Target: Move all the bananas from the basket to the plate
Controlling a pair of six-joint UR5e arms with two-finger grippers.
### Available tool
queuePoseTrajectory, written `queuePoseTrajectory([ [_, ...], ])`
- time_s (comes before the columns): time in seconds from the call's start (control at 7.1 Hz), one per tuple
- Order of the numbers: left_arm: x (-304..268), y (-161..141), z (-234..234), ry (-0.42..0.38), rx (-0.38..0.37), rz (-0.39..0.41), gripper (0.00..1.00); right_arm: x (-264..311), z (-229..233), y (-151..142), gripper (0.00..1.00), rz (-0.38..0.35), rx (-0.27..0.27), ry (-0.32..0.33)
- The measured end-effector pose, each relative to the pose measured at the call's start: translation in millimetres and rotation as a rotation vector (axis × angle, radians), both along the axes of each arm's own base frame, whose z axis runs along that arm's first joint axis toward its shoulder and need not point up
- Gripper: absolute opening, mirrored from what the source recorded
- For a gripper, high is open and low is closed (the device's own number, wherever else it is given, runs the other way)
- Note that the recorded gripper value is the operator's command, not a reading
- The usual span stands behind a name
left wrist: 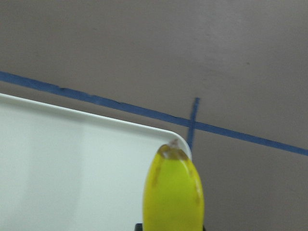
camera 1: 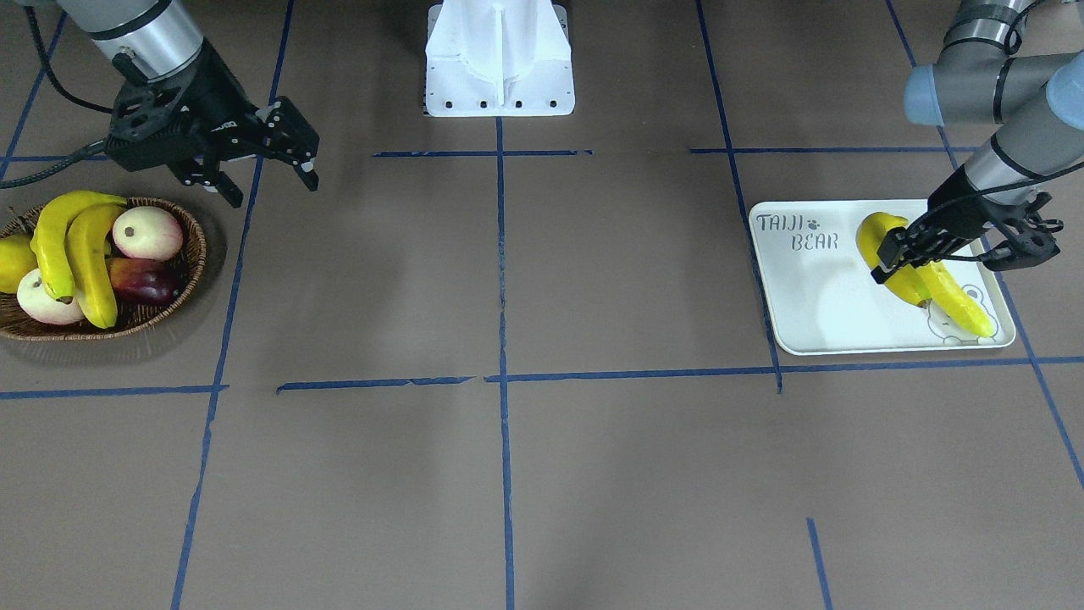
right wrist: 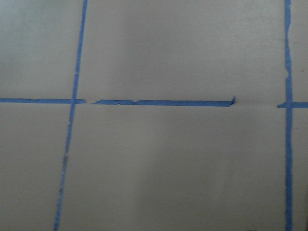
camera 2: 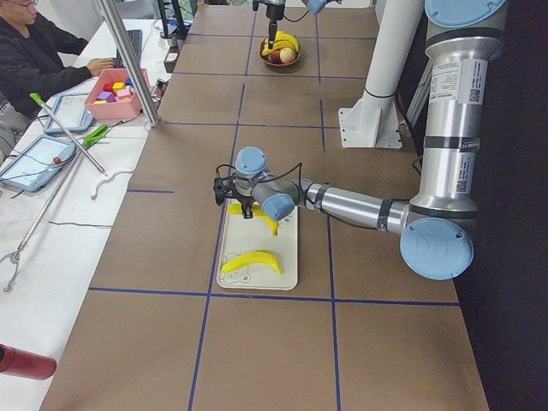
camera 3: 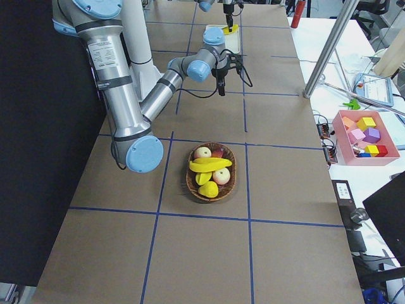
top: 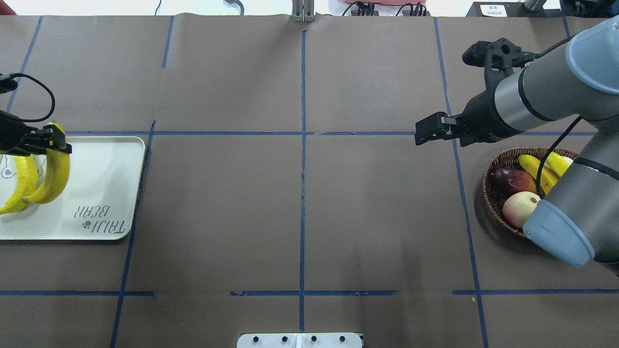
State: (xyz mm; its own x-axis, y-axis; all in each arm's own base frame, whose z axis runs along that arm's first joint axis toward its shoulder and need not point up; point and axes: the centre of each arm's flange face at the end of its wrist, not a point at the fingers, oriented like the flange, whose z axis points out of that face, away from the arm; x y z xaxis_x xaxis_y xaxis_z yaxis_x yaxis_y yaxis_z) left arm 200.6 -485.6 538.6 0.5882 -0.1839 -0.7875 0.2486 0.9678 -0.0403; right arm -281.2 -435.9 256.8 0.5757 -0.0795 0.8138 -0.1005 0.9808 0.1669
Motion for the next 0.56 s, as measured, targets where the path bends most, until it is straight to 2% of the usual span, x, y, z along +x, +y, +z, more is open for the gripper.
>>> queuePoseTrajectory([
  [0.14, -3, 2, 16, -0.073, -0.002, -0.002, 0.43, 12, 19, -5, 1.00, -0.017, 0.022, 0.045],
  [0.28, -2, 5, 26, -0.111, -0.007, 0.002, 0.99, 24, 33, -9, 1.00, -0.029, 0.040, 0.077],
  [0.56, 13, 12, 33, -0.135, -0.009, 0.030, 0.99, 39, 51, -17, 1.00, -0.038, 0.055, 0.110],
])
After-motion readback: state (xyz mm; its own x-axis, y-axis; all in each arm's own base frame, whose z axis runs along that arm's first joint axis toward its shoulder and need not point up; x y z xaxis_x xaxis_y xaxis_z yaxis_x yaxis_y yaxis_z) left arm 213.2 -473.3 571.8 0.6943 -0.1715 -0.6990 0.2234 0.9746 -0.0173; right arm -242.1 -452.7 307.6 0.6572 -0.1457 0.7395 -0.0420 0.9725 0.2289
